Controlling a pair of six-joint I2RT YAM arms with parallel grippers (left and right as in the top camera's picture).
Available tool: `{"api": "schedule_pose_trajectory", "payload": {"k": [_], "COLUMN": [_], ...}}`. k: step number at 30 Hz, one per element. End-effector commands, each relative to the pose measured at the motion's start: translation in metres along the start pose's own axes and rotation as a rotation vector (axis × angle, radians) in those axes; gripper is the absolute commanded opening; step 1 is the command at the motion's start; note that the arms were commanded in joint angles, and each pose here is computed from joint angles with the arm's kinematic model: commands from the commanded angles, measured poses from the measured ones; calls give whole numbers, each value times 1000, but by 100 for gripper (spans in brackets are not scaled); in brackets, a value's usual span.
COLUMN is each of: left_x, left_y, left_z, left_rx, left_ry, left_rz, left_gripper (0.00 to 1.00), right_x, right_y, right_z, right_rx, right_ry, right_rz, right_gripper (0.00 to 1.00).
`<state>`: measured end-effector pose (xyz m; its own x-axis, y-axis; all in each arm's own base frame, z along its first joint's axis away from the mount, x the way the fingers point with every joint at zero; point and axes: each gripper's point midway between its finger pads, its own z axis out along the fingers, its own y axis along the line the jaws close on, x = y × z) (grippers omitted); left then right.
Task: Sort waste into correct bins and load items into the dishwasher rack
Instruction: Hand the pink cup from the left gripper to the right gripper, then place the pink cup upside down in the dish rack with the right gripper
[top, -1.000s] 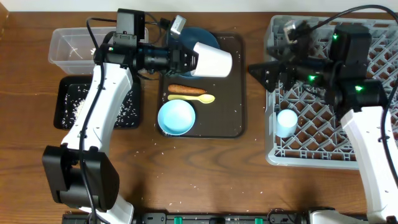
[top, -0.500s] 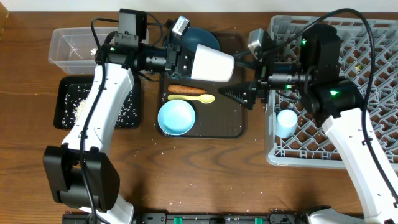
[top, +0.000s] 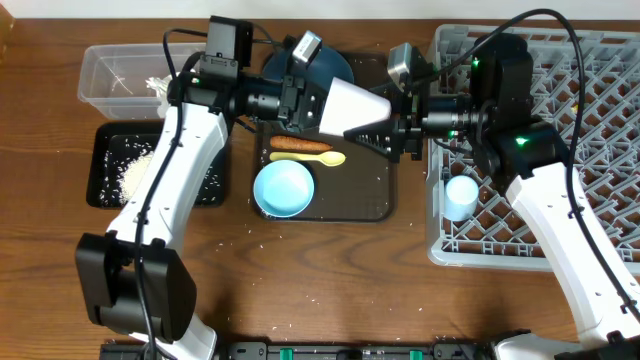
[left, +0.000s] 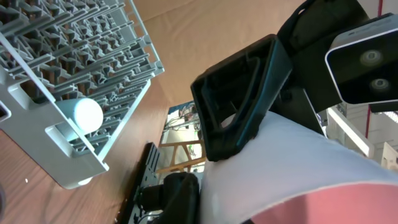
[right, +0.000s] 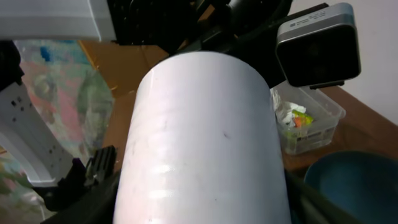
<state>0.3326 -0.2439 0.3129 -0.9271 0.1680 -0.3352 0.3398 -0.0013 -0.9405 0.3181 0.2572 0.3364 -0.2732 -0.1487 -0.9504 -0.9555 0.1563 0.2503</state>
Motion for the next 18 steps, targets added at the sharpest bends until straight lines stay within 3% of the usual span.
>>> {"api": "schedule_pose_trajectory", "payload": {"k": [1, 4, 6, 14, 18], "left_x": [1, 1, 0, -13, -21], "left_y": [-3, -3, -1, 24, 44], "left_z": [1, 1, 1, -13, -23], "left_rx": [19, 15, 5, -138, -251], "left_ry": [9, 8, 3, -73, -124], "left_rz": [-7, -6, 0, 0, -4], "left_gripper": [16, 29, 32, 35, 35], "right_x": [-3, -4, -5, 10, 36], "right_y": [11, 7, -1, -54, -96], "right_z": [2, -3, -11, -80, -127], "right_rx": [-58, -43, -16, 195, 450], "right_ry": [-8, -13, -20, -45, -25], "right_rz": [-23, -21, 4, 200, 367], "right_gripper": [56, 52, 50, 48, 50]}}
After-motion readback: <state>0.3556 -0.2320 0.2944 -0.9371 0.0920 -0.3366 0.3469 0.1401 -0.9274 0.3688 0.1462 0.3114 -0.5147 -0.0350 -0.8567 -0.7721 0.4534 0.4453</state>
